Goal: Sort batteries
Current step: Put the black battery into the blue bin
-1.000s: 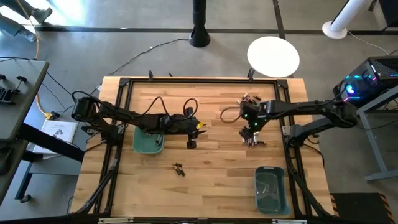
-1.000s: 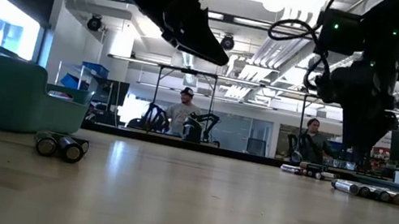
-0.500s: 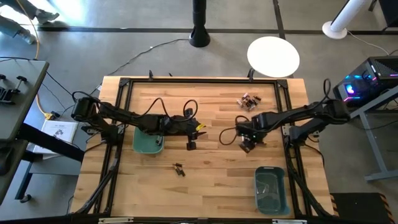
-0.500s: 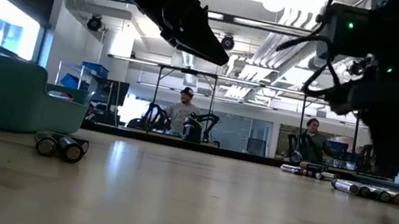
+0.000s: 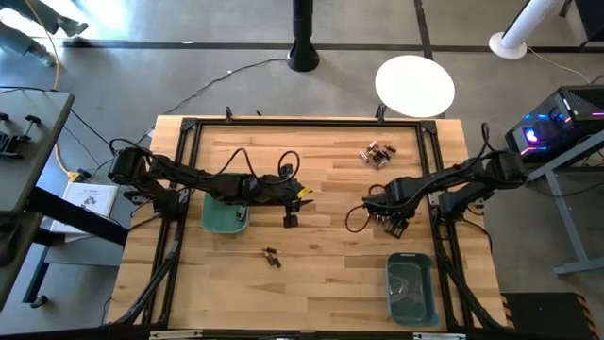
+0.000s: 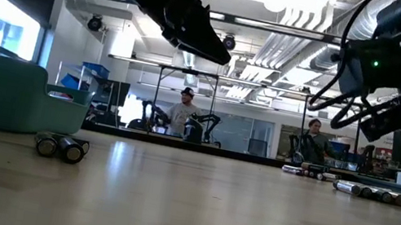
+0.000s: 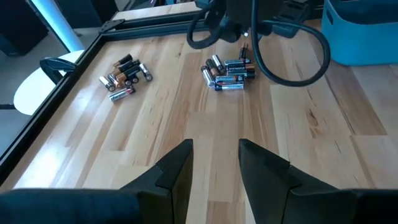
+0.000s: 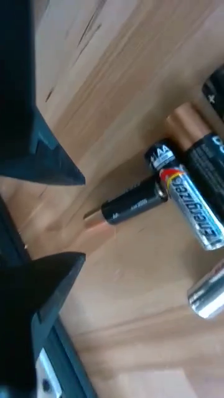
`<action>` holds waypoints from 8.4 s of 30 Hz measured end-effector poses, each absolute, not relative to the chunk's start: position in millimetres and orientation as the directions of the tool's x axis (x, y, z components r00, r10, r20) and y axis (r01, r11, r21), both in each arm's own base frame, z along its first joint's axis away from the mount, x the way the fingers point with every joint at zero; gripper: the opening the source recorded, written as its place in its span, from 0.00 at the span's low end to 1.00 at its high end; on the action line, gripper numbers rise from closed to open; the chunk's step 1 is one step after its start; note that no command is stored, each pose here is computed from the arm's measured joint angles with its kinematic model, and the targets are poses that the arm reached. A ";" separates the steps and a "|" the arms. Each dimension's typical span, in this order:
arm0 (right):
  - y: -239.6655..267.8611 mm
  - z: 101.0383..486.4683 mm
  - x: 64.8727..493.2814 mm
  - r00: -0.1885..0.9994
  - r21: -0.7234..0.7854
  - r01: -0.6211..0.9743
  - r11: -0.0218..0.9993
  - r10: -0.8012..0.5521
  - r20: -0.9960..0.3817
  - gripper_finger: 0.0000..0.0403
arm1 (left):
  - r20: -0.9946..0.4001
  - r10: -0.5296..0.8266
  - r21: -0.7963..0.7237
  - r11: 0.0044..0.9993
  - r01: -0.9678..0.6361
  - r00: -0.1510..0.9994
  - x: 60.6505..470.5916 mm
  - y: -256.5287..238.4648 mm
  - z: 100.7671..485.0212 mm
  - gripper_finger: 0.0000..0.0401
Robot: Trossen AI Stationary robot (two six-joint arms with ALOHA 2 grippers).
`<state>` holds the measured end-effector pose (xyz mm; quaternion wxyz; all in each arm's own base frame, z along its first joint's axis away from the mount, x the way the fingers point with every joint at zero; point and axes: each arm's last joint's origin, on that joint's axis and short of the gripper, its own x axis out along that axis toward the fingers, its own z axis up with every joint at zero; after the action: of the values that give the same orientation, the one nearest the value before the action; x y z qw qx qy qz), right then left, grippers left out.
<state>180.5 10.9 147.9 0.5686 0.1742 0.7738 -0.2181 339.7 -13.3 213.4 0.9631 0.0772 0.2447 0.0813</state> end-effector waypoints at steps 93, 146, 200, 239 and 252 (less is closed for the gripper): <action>121.9 297.6 152.0 0.575 0.300 0.646 0.702 -0.189 -0.796 0.26 | -0.420 0.177 0.157 0.980 -0.120 0.890 341.4 -20.0 217.2 0.30; -154.7 140.7 187.4 0.152 -0.147 0.823 0.549 -0.462 -0.874 0.61 | -0.377 0.175 0.165 0.979 -0.120 0.909 343.3 -20.1 221.3 0.30; -95.9 161.8 180.2 0.147 0.127 0.845 0.519 0.001 -0.989 0.51 | -0.376 0.172 0.161 0.980 -0.118 0.911 343.3 -20.3 221.5 0.30; -88.4 136.7 199.1 -0.016 -0.148 0.746 0.649 -0.205 -0.979 0.05 | -0.382 0.171 0.164 0.980 -0.116 0.908 343.1 -20.4 220.9 0.30; -8.2 240.4 205.3 0.311 0.032 0.681 0.732 -0.249 -0.917 0.05 | -0.382 0.152 0.161 0.982 -0.096 0.911 342.6 -27.6 220.9 0.30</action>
<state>205.3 -8.2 240.4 0.7811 0.2134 0.5057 -0.2978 342.6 -27.6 220.9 0.9751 0.0696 0.2007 0.0636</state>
